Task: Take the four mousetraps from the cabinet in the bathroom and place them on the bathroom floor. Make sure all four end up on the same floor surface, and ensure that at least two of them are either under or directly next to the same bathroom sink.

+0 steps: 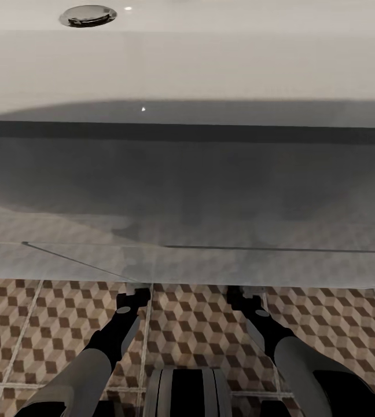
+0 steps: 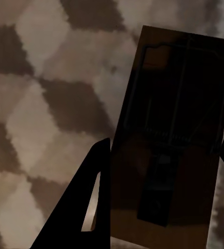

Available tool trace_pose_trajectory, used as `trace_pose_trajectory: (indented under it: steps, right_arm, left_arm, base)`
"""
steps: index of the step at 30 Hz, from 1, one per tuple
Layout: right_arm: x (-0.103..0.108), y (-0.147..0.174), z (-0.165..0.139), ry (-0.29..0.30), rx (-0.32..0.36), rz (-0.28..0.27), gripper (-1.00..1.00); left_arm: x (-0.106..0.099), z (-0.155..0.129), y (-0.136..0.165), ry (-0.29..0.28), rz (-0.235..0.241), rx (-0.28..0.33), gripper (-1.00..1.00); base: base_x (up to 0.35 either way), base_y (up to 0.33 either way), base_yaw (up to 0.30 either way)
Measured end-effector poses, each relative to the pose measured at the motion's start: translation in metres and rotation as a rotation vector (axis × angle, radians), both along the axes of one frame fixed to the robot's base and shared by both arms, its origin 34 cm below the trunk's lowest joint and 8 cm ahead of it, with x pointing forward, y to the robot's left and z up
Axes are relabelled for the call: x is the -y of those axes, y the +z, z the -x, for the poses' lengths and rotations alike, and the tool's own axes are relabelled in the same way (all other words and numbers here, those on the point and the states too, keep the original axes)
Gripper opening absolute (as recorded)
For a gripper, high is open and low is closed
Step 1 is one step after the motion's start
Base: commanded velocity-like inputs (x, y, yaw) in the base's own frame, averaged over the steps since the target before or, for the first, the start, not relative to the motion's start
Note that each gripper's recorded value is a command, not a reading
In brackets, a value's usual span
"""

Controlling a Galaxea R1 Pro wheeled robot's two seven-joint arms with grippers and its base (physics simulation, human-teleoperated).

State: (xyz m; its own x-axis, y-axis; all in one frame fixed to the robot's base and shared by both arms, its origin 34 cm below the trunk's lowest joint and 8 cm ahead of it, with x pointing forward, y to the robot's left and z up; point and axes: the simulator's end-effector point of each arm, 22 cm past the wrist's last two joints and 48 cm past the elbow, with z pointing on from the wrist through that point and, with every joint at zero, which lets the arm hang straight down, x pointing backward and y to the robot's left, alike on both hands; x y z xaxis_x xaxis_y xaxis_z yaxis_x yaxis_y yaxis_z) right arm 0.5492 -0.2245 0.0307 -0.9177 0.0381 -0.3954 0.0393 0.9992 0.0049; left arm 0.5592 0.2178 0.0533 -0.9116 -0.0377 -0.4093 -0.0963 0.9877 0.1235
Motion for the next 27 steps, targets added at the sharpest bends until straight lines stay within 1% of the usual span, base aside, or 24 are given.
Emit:
trace_pose_trajectory:
  steps: [11,15,27]
  right_arm:
    - [0.0000,-0.0001,0.0003,0.000,0.000,0.000,-1.00]
    - [0.0000,-0.0076,0.0069,0.001,-0.014,0.000,-1.00]
    - [-0.0004,-0.0076,0.0068,-0.001,-0.014,-0.001,-1.00]
  left_arm:
    - [-0.0007,-0.0001,0.0000,0.000,-0.001,0.000,-1.00]
    - [-0.0008,0.0065,-0.0078,0.000,-0.001,-0.015,-1.00]
    - [-0.0010,0.0041,-0.0067,0.001,-0.001,-0.008,-1.00]
  base:
    - [0.000,0.000,0.000]
    - [0.000,0.000,0.000]
    - [0.000,0.000,0.000]
